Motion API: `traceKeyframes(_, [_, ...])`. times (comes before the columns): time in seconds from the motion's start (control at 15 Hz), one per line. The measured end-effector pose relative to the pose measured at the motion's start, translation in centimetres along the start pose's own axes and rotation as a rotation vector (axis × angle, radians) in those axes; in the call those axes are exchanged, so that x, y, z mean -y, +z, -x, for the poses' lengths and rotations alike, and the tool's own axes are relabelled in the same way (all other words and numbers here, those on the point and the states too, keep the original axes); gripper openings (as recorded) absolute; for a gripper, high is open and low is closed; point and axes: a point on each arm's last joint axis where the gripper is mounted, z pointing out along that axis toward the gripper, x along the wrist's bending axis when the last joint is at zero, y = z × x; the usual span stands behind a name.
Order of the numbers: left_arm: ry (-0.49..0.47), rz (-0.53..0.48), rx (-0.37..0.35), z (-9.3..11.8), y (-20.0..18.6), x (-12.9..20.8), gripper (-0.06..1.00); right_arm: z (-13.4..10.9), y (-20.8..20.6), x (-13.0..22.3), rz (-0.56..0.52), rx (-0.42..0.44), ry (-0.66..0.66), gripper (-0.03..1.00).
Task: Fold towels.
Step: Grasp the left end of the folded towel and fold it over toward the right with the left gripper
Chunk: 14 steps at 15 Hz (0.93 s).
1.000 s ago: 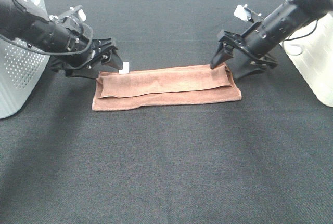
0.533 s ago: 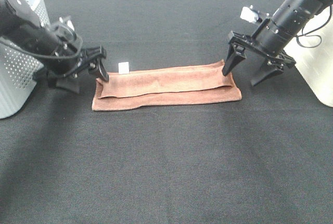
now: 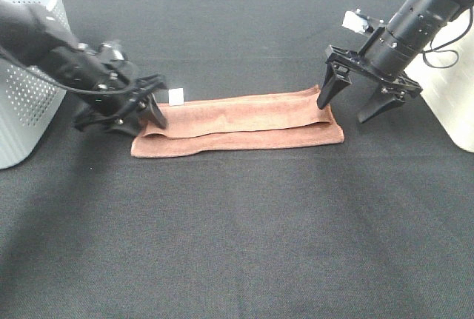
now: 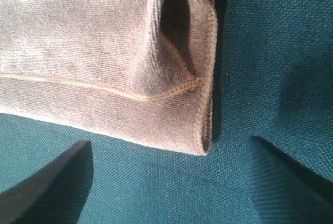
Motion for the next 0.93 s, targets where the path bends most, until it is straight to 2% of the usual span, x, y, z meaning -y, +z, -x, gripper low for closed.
traceKeyframes(0.07, [0.004, -0.005, 0.003, 0.2, 0.1, -0.1, 0.22, 0.0, 0.0, 0.0, 0.0, 0.0, 0.0, 0.75])
traceKeyframes(0.13, [0.012, -0.008, 0.006, 0.3, 0.0, -0.2, 0.06, 0.0, 0.0, 0.0, 0.001, 0.0, 0.0, 0.75])
traceKeyframes(0.2, [0.032, -0.017, -0.001, 0.4, -0.1, -0.3, 0.03, 0.0, 0.0, 0.0, 0.001, 0.0, 0.0, 0.75])
traceKeyframes(0.33, [0.068, -0.034, -0.024, 0.6, -0.5, -0.6, 0.03, 0.0, 0.0, 0.0, 0.002, 0.0, 0.0, 0.75])
traceKeyframes(0.53, [0.145, -0.05, -0.108, 1.0, -2.5, -1.1, 0.03, 0.0, 0.0, 0.0, 0.002, 0.0, 0.0, 0.75])
traceKeyframes(0.6, [0.145, -0.05, -0.108, 1.0, -2.5, -1.1, 0.03, 0.0, 0.0, 0.0, 0.002, 0.0, 0.0, 0.75])
traceKeyframes(0.73, [0.215, -0.029, -0.185, 1.7, -5.4, -1.4, 0.03, 0.0, 0.0, 0.0, 0.002, 0.0, 0.0, 0.75])
traceKeyframes(0.93, [0.249, -0.012, -0.259, 3.3, -9.8, -1.8, 0.03, 0.0, 0.0, 0.0, 0.002, 0.0, 0.0, 0.75])
